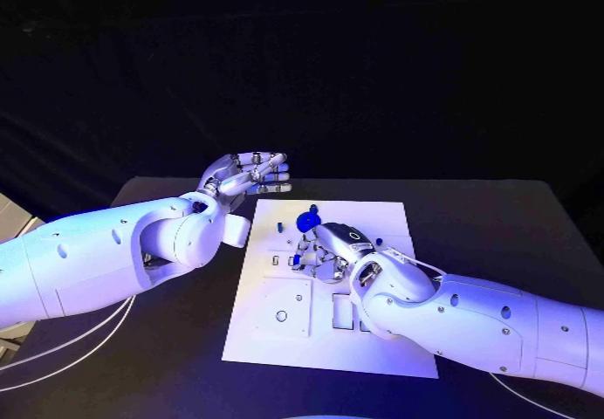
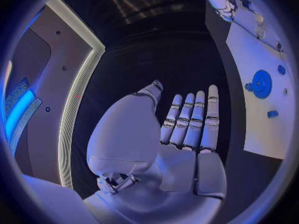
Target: Assemble the parts on the task board
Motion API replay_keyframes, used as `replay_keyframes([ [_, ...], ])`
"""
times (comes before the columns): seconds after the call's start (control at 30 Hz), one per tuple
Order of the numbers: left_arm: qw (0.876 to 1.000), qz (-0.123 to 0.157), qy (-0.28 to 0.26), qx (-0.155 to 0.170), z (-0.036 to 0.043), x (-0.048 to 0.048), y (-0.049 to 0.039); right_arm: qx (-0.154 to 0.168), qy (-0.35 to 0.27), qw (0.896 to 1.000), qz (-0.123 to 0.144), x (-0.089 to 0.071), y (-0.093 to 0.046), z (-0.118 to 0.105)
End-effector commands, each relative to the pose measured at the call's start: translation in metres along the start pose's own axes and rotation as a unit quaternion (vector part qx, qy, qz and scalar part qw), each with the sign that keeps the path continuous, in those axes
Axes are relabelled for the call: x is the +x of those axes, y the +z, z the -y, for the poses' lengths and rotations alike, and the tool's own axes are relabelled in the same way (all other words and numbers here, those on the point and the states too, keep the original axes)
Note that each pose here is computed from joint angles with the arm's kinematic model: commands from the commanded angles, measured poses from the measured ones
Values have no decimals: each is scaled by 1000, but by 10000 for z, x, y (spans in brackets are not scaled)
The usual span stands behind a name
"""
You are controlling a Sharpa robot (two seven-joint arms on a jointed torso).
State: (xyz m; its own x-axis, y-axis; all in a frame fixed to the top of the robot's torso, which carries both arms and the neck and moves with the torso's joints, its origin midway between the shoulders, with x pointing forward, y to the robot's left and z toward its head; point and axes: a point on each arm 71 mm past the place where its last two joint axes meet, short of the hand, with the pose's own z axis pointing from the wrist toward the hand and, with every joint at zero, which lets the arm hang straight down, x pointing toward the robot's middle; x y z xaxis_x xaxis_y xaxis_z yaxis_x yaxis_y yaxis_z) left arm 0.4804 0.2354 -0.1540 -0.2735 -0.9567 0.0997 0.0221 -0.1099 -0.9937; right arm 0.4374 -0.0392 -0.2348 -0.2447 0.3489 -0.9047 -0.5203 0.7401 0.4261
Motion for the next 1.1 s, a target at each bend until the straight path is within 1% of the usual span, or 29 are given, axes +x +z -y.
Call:
replay_keyframes([
  [0.03, 1000, -3, 0, 4, 9, 22, 3, 0, -31, 999, -10, 43, 8, -7],
  [0.6, 1000, -7, -2, 1, 6, 28, 2, 2, -62, 998, -16, 91, 21, 12],
  [1.1, 1000, -11, -4, -2, 1, 33, 3, 1, -83, 997, -9, 92, 51, 12],
])
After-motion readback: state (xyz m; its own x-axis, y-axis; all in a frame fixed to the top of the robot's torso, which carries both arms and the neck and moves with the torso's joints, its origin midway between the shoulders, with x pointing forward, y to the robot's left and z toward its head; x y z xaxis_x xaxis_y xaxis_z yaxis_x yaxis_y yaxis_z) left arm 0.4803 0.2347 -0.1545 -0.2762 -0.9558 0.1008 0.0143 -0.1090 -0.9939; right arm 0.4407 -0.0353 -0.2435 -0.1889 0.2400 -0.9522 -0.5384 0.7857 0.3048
